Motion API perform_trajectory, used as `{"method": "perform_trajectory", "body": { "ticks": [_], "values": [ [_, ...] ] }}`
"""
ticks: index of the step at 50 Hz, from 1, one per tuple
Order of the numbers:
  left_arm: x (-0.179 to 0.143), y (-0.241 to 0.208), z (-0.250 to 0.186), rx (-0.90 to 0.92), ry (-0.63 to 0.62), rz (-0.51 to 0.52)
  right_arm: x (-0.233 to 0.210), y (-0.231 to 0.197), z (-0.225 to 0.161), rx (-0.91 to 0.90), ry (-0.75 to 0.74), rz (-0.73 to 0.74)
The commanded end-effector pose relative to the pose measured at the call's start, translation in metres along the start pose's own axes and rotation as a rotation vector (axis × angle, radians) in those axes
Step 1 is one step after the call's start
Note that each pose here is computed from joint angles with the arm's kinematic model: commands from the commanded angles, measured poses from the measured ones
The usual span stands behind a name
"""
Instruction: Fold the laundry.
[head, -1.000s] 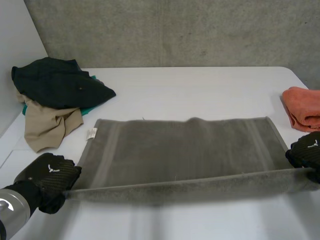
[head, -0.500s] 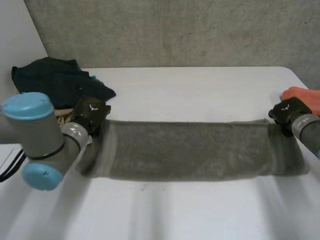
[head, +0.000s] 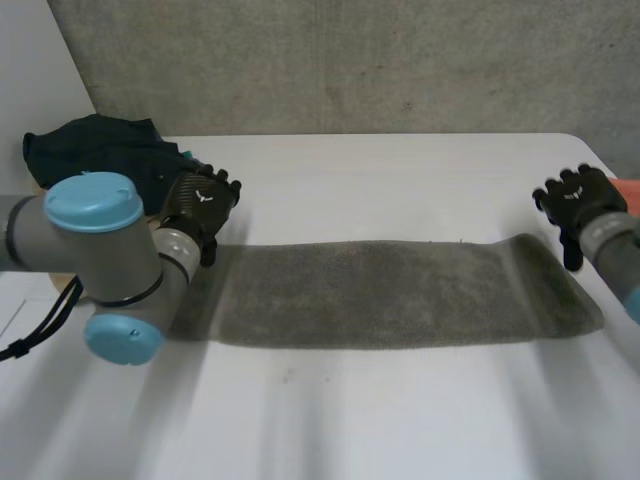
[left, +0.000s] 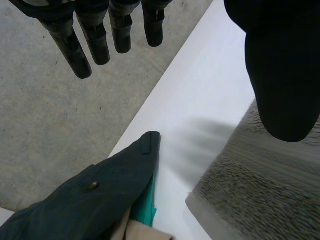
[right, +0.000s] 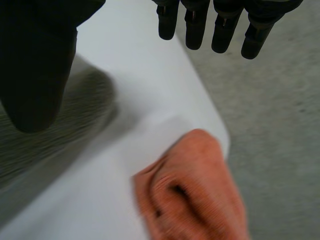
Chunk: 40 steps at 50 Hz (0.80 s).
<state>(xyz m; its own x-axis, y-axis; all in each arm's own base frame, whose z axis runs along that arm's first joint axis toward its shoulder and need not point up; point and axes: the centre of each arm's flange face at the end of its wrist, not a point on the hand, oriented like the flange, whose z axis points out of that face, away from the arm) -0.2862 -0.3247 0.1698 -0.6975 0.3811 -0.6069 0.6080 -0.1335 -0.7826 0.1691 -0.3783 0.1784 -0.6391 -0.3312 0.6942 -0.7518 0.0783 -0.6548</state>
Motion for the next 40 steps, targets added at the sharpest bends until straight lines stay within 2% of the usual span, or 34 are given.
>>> {"method": "perform_trajectory", "body": {
  "ticks": [1,5,15,20,21,24,27,31,32,34,35,38,40],
  "values": [
    [-0.006,0.002,-0.03,-0.029,0.011,-0.035,-0.009,0.041,-0.039,-0.088,-0.186,0.119],
    [-0.003,0.005,-0.035,-0.021,0.017,-0.052,-0.015,0.055,-0.04,-0.09,-0.201,0.158],
    [0.0,0.004,-0.038,0.011,0.016,-0.059,-0.014,0.093,-0.011,-0.096,-0.083,0.152],
    [-0.009,-0.008,-0.048,0.04,-0.001,-0.061,0.03,0.109,-0.008,-0.163,0.119,0.104],
    [-0.011,-0.009,-0.049,0.044,-0.006,-0.061,0.051,0.106,-0.012,-0.161,0.181,0.07],
    [-0.019,-0.018,-0.057,0.067,-0.026,-0.073,0.079,0.098,-0.019,-0.153,0.246,-0.035],
    [-0.023,-0.023,-0.062,0.082,-0.034,-0.095,0.078,0.087,-0.018,-0.128,0.238,-0.114],
    [-0.026,-0.027,-0.065,0.092,-0.041,-0.12,0.025,0.016,-0.02,0.112,0.129,-0.213],
    [-0.026,-0.027,-0.066,0.092,-0.041,-0.124,0.0,-0.015,-0.026,0.232,0.078,-0.242],
    [-0.027,-0.027,-0.069,0.092,-0.042,-0.134,-0.026,-0.043,-0.037,0.355,0.025,-0.27],
    [-0.028,-0.027,-0.07,0.092,-0.044,-0.135,-0.052,-0.066,-0.05,0.473,-0.03,-0.294],
    [-0.028,-0.027,-0.074,0.091,-0.043,-0.14,-0.088,-0.093,-0.071,0.636,-0.116,-0.322],
    [-0.027,-0.028,-0.075,0.091,-0.039,-0.143,-0.127,-0.113,-0.095,0.782,-0.219,-0.35]
  ]
}}
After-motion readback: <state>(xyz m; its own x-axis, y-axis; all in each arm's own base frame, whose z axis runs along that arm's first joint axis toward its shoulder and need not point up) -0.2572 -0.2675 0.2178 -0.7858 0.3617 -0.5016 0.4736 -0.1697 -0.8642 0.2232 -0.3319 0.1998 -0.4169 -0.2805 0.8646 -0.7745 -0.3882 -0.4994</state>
